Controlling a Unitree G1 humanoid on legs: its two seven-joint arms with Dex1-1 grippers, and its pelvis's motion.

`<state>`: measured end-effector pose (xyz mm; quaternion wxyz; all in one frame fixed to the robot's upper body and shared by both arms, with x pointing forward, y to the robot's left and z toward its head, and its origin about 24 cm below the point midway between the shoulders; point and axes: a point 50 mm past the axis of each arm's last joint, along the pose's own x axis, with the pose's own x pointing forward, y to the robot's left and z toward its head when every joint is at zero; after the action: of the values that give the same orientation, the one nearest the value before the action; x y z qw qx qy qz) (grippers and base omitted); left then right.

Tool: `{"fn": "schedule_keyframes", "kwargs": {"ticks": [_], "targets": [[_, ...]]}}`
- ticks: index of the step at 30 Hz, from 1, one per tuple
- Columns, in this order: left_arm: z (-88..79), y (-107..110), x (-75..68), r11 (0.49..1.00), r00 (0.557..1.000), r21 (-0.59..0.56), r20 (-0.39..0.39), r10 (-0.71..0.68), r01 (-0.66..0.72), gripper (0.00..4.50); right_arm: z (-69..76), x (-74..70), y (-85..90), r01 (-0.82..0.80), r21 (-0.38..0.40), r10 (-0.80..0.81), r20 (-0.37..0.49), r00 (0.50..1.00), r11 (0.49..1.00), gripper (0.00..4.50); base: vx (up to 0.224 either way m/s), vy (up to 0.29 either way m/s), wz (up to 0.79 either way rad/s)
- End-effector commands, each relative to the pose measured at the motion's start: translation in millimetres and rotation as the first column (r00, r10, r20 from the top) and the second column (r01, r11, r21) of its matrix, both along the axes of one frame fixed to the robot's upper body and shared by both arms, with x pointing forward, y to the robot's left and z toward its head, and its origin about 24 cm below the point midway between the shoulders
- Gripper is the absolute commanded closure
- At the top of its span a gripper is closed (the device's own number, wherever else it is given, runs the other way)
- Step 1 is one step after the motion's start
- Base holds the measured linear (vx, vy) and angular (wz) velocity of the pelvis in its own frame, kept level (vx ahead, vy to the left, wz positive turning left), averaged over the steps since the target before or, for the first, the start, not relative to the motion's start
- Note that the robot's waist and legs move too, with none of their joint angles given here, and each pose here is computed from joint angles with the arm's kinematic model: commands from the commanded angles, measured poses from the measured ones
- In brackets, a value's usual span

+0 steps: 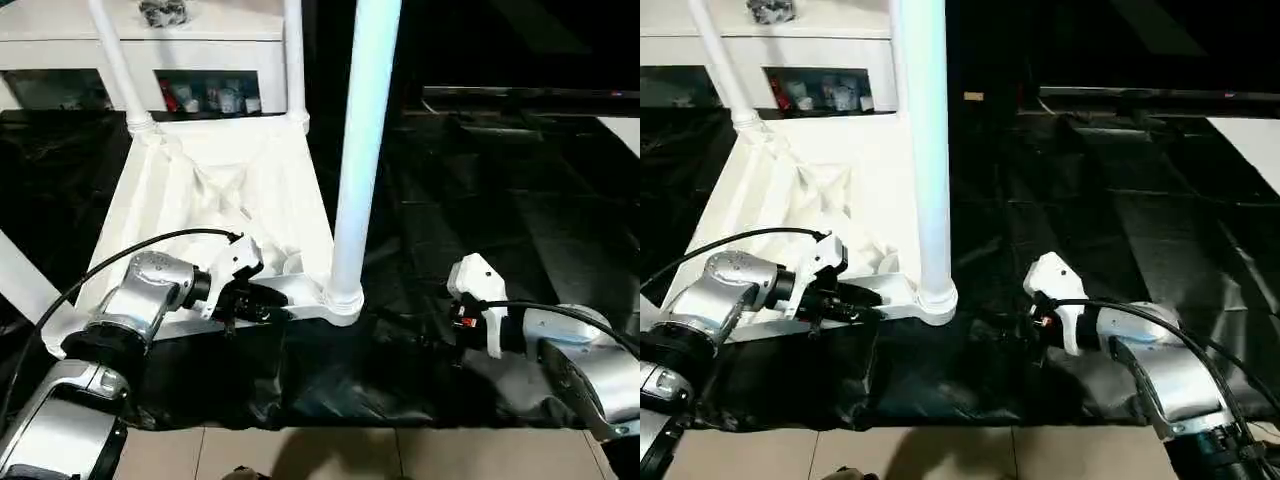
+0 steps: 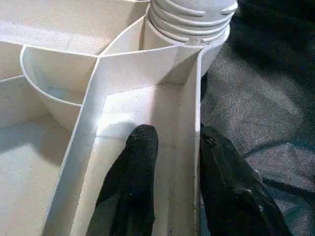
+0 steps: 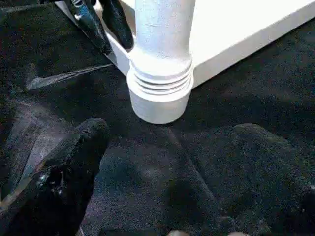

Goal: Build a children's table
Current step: Rotate table base

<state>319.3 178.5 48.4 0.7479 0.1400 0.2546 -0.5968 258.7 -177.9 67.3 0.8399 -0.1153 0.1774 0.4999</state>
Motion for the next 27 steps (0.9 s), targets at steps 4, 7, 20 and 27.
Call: {"fn": "schedule_keyframes", "kwargs": {"ticks": [4, 7, 20, 27], "targets": [[1.4, 5, 1.0, 1.000, 1.000, 0.013, -0.002, 0.012, -0.012, 3.44, 1.6, 1.5, 0.3, -0.007, -0.004, 0.007, 0.003, 1.000, 1.000, 0.00, 0.000, 0.000, 0.00], [0.3, 6, 0.3, 1.000, 1.000, 0.012, -0.005, 0.014, -0.013, 3.64, 1.4, 1.6, -0.3, -0.007, -0.005, 0.007, 0.002, 1.000, 1.000, 0.00, 0.000, 0.000, 0.00], [-1.9, -6, -3.0, 0.997, 1.000, -0.071, -0.014, -0.015, 0.014, 4.48, -3.9, 9.6, 25.8, -0.041, 0.062, 0.041, 0.009, 0.999, 0.997, 0.00, 0.000, 0.000, 0.00], [-1.1, -21, -0.1, 0.995, 0.999, -0.096, 0.017, -0.031, 0.032, 4.48, -7.2, 32.2, 49.0, -0.026, 0.059, 0.023, 0.056, 0.998, 0.998, 0.00, 0.000, 0.000, 0.00]]}}
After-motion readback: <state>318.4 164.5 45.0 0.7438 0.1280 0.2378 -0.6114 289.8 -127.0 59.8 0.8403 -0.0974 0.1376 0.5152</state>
